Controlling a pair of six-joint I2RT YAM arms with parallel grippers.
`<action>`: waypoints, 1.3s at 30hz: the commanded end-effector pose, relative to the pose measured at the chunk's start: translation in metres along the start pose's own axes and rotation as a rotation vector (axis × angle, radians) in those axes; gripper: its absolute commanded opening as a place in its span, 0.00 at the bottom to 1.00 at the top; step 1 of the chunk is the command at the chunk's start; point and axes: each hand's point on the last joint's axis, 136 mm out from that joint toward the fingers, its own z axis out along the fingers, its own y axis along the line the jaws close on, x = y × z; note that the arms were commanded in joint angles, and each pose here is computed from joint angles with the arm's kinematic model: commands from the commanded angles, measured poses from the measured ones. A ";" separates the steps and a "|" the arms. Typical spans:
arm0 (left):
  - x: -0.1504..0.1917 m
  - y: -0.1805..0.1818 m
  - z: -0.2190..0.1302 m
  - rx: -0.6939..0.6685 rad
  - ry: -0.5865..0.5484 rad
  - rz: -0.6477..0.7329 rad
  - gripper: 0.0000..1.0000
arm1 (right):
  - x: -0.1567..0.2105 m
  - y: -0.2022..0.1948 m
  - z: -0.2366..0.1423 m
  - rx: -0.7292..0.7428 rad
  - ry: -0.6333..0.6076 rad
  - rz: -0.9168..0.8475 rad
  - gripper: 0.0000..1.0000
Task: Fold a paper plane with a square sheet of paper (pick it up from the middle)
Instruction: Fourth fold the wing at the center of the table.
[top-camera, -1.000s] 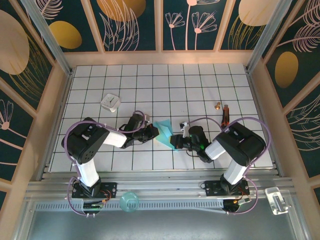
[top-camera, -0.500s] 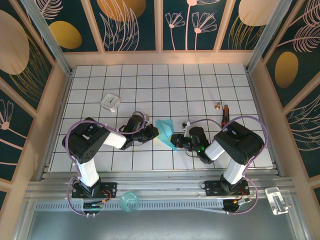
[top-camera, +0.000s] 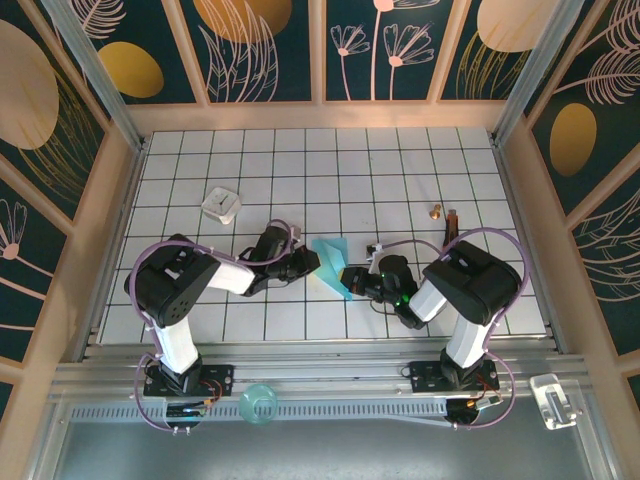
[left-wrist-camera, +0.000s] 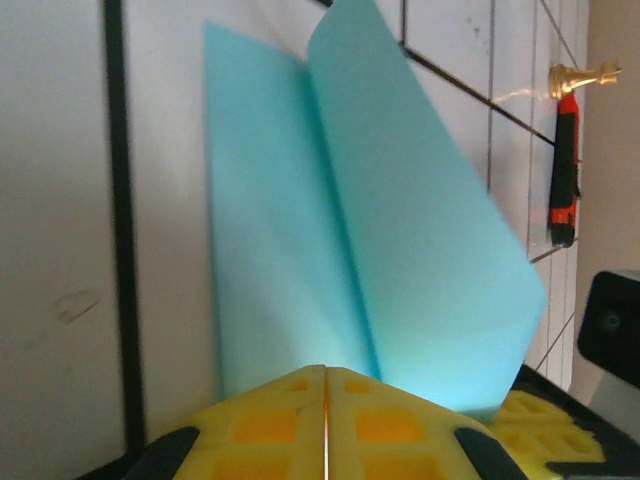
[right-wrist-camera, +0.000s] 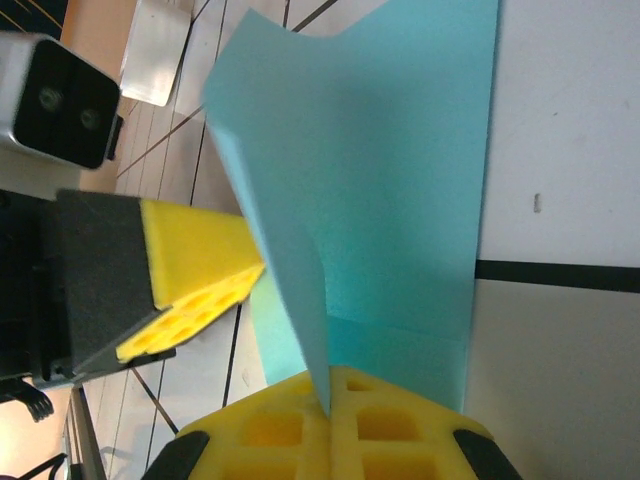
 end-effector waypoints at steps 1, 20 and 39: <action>-0.011 -0.017 0.003 0.021 -0.021 0.051 0.10 | 0.026 -0.039 -0.005 0.144 0.072 0.049 0.00; 0.000 -0.032 0.027 0.068 0.053 0.061 0.07 | 0.028 -0.043 -0.002 0.166 0.083 0.055 0.05; -0.001 -0.013 0.037 -0.004 0.052 0.071 0.07 | 0.030 -0.049 -0.003 0.203 0.096 0.073 0.09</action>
